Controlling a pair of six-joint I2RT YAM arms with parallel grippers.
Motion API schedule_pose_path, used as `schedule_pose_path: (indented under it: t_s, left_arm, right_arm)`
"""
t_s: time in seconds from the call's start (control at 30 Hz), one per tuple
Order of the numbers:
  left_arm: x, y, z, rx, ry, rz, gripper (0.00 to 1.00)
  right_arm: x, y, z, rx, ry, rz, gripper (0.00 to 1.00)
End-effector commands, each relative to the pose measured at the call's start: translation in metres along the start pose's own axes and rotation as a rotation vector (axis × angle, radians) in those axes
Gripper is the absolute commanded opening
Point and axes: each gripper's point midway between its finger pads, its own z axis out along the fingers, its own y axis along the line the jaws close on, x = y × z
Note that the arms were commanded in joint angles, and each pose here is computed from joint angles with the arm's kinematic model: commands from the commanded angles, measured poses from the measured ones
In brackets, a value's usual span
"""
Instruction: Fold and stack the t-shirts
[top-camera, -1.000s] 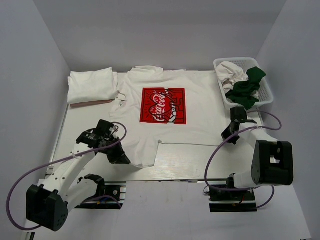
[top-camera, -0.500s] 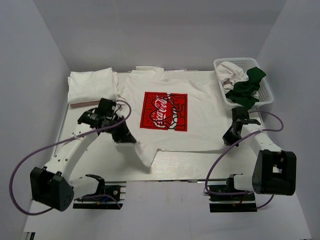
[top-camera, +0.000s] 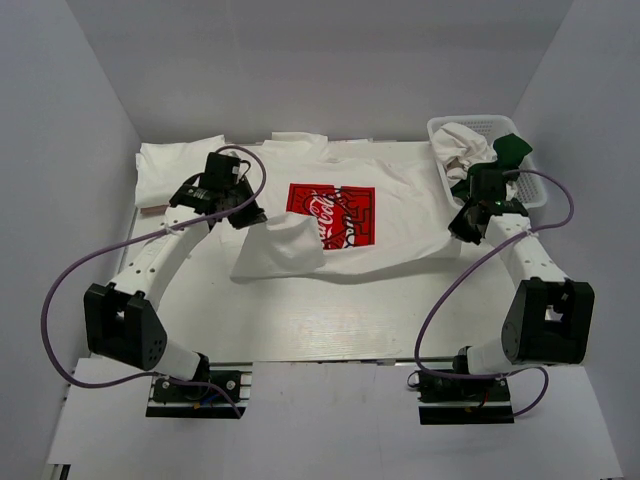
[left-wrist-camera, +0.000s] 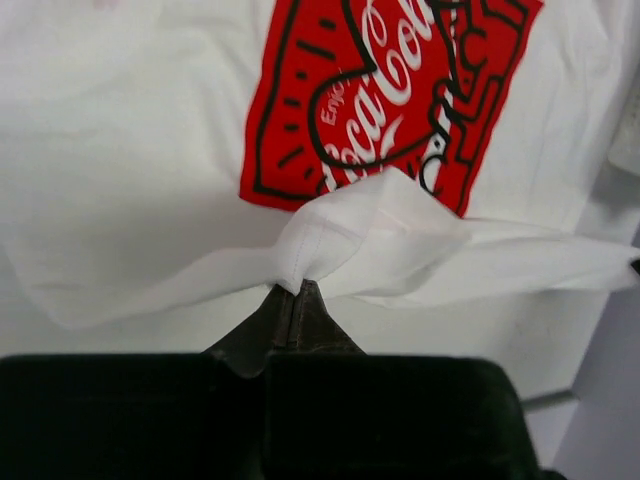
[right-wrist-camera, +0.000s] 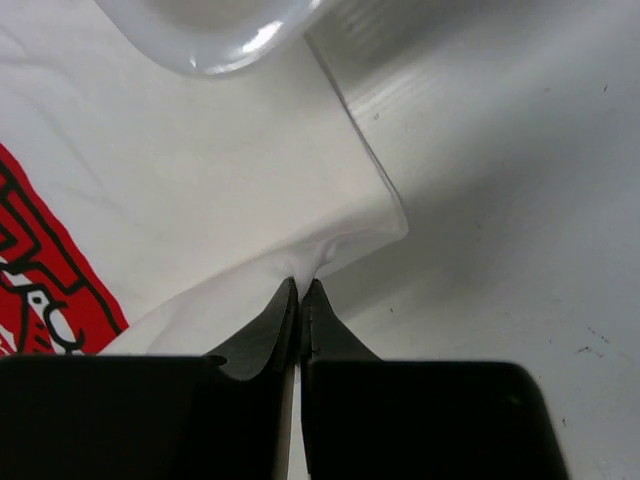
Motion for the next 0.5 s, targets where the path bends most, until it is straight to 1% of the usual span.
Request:
schedule_pose_path:
  t_s: [0.0,0.03,0.07,0.1,0.17,0.27,0.3,0.43,0.47]
  left_arm:
    - [-0.054,-0.011,-0.013,0.007,-0.233,0.046,0.0]
    - [-0.063,-0.016,-0.012,0.03,-0.276,0.046,0.0]
    - [-0.072,-0.019,-0.017,0.041,-0.319,0.099,0.0]
    - [-0.079,-0.019,-0.018,0.033,-0.35,0.11,0.0]
    - [-0.09,-0.028,-0.019,0.052,-0.383,0.136,0.0]
    - [-0.101,-0.029,-0.01,0.042,-0.41,0.196,0.0]
    - [-0.106,-0.034,-0.014,0.054,-0.427,0.197,0.0]
    - [-0.115,-0.028,0.0,0.013,-0.453,0.229,0.0]
    - [-0.121,-0.029,-0.002,0.009,-0.481,0.225,0.0]
  right_arm:
    - [-0.037,0.012,-0.007,-0.015,-0.114,-0.013,0.0]
    - [-0.038,0.015,-0.006,-0.023,-0.111,-0.01,0.0]
    - [-0.039,0.018,-0.005,-0.031,-0.106,-0.009,0.0]
    - [-0.042,0.021,-0.005,-0.045,-0.113,-0.006,0.0]
    - [-0.044,0.03,-0.002,-0.075,-0.101,-0.01,0.0]
    - [-0.049,0.04,-0.001,-0.103,-0.092,-0.014,0.0]
    - [-0.05,0.04,0.0,-0.099,-0.091,-0.015,0.0]
    - [-0.059,0.044,-0.001,-0.1,-0.105,-0.018,0.0]
    - [-0.06,0.044,0.002,-0.09,-0.106,-0.023,0.0]
